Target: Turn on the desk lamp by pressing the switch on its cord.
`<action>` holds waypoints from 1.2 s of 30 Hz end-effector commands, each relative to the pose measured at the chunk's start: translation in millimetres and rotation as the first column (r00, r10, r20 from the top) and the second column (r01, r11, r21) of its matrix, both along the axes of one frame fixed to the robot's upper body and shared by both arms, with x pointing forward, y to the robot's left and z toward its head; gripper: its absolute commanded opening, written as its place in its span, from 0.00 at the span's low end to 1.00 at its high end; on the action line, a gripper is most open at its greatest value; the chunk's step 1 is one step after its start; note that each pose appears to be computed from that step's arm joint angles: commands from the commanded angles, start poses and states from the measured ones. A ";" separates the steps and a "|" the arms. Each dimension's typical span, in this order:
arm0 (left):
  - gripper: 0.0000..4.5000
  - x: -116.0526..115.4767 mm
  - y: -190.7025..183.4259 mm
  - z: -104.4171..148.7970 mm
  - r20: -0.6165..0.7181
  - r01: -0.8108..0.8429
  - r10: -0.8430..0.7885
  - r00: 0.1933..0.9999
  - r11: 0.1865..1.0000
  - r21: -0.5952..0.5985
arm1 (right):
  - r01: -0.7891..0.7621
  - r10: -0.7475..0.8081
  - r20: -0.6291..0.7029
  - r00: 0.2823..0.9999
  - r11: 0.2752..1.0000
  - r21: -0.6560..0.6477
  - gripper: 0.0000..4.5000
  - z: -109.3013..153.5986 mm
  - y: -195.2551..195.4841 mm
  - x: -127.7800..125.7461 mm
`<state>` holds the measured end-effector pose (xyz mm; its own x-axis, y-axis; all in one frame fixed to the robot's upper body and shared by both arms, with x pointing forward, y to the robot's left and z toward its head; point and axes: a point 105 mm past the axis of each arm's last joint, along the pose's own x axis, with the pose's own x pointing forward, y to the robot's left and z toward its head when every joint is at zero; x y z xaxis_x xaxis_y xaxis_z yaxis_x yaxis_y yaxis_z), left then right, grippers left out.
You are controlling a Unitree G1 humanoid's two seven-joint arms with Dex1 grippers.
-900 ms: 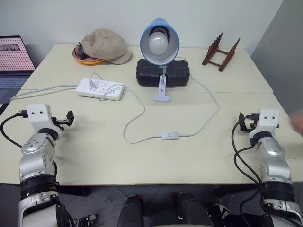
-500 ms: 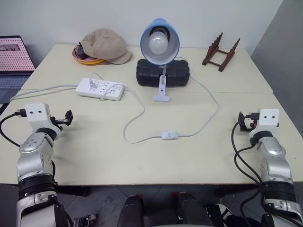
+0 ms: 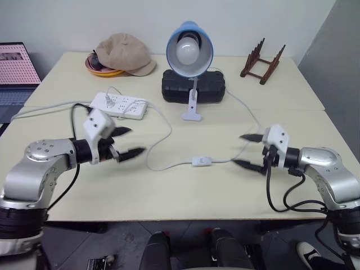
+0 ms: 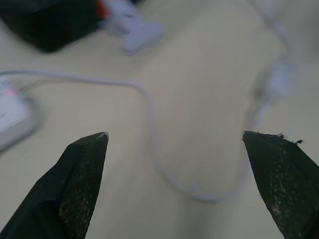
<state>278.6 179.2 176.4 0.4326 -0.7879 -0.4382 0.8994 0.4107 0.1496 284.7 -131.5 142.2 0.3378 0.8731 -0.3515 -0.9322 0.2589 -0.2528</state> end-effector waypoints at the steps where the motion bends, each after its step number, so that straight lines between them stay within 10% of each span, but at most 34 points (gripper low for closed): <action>1: 1.00 -19.3 -17.2 1.8 -0.047 0.141 -0.140 0.989 0.990 0.019 | -0.091 0.091 -0.029 0.995 0.996 0.005 1.00 2.9 16.9 -10.2; 21: 1.00 -21.2 -14.8 -3.8 -0.033 0.105 -0.105 0.994 0.994 0.000 | -0.088 0.109 0.214 0.971 0.990 -0.106 1.00 -35.9 57.7 37.3; 36: 1.00 -21.6 -16.8 -1.8 -0.024 0.097 -0.097 0.995 0.995 -0.013 | -0.139 0.173 0.244 0.954 0.979 -0.150 0.25 -39.3 55.0 41.7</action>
